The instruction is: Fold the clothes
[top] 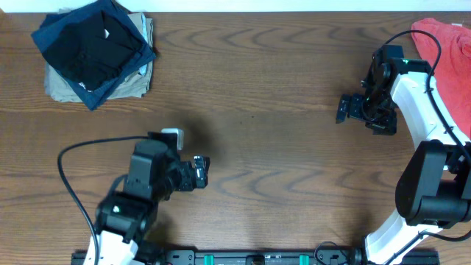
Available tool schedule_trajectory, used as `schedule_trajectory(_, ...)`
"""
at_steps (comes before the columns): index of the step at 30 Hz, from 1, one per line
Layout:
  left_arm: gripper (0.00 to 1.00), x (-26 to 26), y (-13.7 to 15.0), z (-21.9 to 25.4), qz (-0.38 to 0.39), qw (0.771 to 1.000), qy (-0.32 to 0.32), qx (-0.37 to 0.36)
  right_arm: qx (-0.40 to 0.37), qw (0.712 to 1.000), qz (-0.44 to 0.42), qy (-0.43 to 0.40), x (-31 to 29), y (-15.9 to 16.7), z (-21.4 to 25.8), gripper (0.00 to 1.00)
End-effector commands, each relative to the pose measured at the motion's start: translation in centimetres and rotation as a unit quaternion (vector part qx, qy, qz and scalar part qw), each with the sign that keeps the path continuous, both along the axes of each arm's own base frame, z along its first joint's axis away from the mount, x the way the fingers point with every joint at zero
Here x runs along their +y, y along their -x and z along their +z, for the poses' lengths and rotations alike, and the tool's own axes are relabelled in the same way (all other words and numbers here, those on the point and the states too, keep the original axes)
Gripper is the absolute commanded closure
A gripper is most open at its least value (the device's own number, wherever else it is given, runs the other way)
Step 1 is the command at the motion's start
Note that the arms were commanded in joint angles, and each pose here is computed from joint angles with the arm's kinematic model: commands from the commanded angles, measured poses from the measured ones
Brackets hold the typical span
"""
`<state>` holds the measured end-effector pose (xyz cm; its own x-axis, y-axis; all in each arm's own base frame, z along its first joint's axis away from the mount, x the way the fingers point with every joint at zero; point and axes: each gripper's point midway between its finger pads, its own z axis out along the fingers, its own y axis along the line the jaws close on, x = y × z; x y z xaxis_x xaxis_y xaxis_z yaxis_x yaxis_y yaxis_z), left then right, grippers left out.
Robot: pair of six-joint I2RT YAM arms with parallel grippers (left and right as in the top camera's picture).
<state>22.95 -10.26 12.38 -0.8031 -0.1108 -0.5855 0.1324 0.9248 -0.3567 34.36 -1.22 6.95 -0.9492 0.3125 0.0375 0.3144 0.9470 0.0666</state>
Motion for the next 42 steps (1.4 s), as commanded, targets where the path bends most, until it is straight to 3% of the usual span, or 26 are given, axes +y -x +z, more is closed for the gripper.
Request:
schedule_trajectory(1, 0.02, 0.3, 0.0, -1.1, -0.022, 0.998, -0.013, -0.060, -0.011, 1.000, -0.006, 0.004, 0.0, -0.4, 0.7, 0.01)
schedule_trajectory(8, 0.02, 2.7, -1.1, -1.4, 0.034, 0.977, 0.018, -0.209, -0.011, 1.000, -0.007, 0.004, -0.1, -0.4, 0.7, 0.01)
schedule_trajectory(15, 0.02, 5.3, -1.6, -0.2, 0.081, 0.951, 0.015, -0.299, -0.011, 1.000, -0.006, 0.004, -0.1, -0.4, 0.7, 0.01)
schedule_trajectory(21, 0.02, 5.0, -1.1, 1.4, 0.002, 0.924, -0.064, -0.377, -0.011, 1.000, -0.006, 0.004, -0.1, -0.4, 0.7, 0.01)
schedule_trajectory(34, 0.02, 6.6, -1.1, 2.3, 0.020, 0.909, -0.105, -0.403, -0.011, 1.000, -0.007, 0.004, -0.1, -0.4, 0.7, 0.01)
schedule_trajectory(42, 0.02, 9.8, -1.5, 1.7, 0.163, 0.919, -0.043, -0.357, -0.011, 1.000, -0.007, 0.004, -0.1, -0.4, 0.7, 0.01)
